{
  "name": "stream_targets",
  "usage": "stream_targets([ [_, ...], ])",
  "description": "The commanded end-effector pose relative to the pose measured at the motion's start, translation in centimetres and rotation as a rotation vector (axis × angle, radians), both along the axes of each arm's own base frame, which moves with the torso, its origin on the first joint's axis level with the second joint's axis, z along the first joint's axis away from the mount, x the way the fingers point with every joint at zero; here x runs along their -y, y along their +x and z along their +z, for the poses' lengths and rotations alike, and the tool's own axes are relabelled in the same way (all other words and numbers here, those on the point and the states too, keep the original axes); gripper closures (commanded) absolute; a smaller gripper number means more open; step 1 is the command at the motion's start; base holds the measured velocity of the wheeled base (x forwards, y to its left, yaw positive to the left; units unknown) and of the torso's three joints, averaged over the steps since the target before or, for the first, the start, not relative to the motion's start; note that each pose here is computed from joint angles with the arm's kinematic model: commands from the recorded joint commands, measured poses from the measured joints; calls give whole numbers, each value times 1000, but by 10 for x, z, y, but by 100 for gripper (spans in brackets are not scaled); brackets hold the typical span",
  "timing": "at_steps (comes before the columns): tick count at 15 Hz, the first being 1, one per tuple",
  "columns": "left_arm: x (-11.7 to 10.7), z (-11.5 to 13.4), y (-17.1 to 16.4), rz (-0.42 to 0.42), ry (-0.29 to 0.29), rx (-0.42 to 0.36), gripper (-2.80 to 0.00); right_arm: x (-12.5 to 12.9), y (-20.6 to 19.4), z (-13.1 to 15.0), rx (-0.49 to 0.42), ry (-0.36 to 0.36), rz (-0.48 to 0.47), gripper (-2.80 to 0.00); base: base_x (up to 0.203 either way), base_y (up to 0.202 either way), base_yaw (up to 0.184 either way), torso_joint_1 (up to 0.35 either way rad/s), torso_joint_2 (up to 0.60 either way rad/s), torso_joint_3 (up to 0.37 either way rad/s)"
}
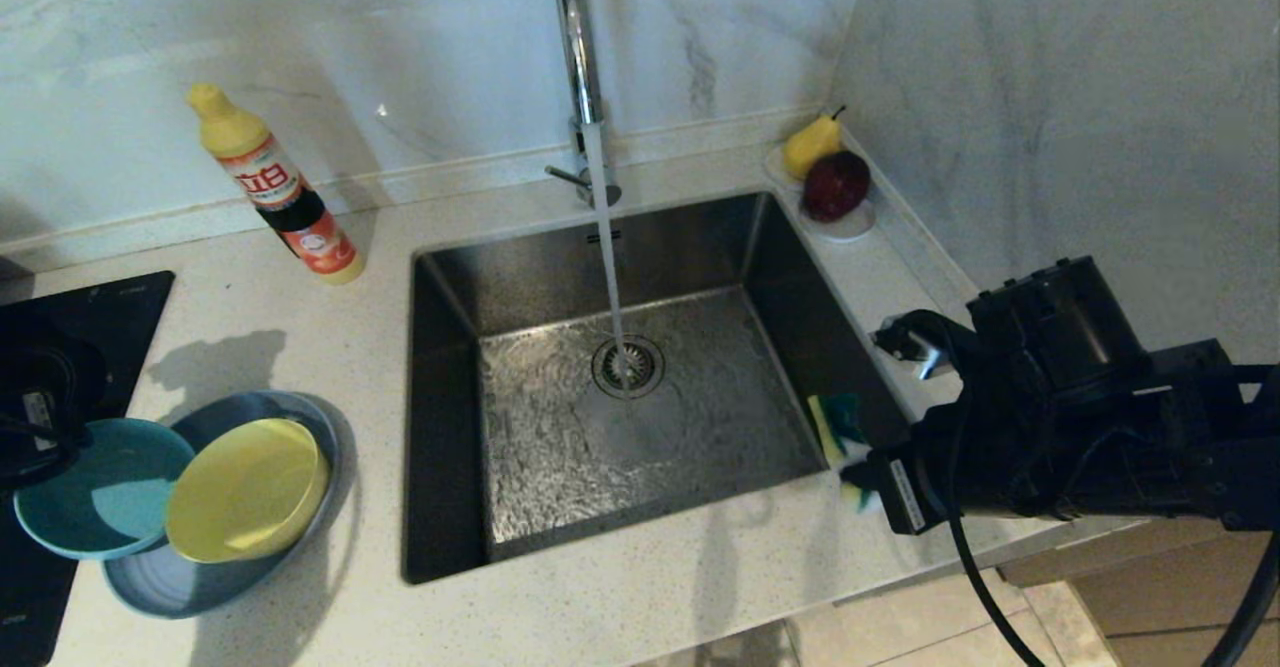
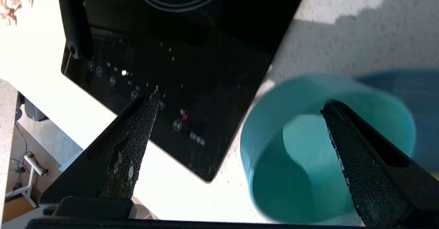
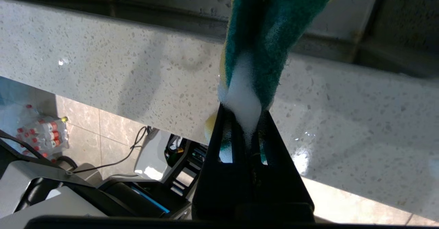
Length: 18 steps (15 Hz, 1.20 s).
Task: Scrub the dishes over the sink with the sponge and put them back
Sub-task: Pick up a bowl and the sponge
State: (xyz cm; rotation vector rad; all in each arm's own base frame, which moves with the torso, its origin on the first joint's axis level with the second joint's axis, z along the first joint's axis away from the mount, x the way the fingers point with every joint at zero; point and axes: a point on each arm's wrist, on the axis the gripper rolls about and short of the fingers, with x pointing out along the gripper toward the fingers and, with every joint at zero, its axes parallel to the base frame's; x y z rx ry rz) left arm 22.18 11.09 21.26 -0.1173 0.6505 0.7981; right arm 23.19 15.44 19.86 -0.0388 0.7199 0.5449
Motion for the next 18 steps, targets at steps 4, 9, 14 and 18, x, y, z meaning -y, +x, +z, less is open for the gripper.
stream_targets([
  [4,-2,-8,5,-8,-6,-39,-280,0,1,1,1,1,-1,0,0,0,0,0,0,0],
  [9,-2,-5,6,-19,7,-40,0,1,0,3,7,5,-2,0,0,0,0,0,0,0],
  [14,5,-10,4,-58,12,-70,0,1,0,3,7,6,-1,0,0,0,0,0,0,0],
  [18,6,-11,6,-63,10,-71,0,0,1,1,3,3,-1,0,0,0,0,0,0,0],
])
